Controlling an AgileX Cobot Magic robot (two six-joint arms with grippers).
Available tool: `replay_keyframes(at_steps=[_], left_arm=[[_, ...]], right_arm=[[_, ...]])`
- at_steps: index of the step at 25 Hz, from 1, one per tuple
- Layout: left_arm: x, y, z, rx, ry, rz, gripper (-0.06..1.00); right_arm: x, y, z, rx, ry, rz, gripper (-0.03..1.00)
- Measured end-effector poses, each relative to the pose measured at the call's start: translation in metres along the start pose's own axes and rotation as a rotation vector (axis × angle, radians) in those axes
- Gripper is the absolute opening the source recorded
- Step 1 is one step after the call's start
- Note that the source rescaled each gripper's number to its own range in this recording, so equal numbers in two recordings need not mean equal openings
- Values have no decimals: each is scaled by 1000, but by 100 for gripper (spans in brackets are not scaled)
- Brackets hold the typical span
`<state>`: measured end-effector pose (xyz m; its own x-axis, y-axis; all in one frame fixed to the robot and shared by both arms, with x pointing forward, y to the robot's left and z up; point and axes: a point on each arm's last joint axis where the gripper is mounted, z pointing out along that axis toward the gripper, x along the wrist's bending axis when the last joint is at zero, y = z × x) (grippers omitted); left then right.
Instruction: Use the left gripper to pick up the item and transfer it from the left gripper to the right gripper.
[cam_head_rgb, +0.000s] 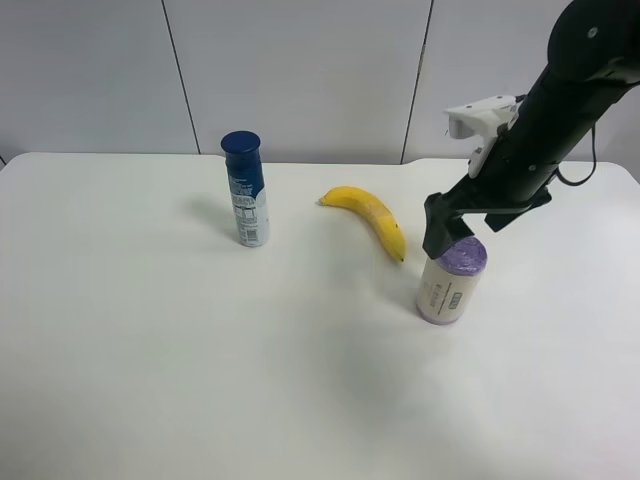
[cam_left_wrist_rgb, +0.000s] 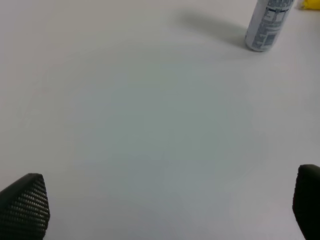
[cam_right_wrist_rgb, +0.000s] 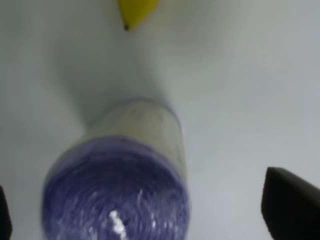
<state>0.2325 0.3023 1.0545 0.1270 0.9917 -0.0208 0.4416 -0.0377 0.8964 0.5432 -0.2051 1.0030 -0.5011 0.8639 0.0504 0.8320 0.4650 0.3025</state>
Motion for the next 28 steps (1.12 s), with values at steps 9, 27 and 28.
replay_keyframes(at_steps=[9,27,28], left_arm=[[0,0,0,0,0,0,99],[0,0,0,0,0,0,99],[0,0,0,0,0,0,99]], right_arm=[[17,-23,-89,-159,-33,2,100],[50,-104,-183,-291,-52,-9,100],[51,-110,-180,-289,-54,-9,100]])
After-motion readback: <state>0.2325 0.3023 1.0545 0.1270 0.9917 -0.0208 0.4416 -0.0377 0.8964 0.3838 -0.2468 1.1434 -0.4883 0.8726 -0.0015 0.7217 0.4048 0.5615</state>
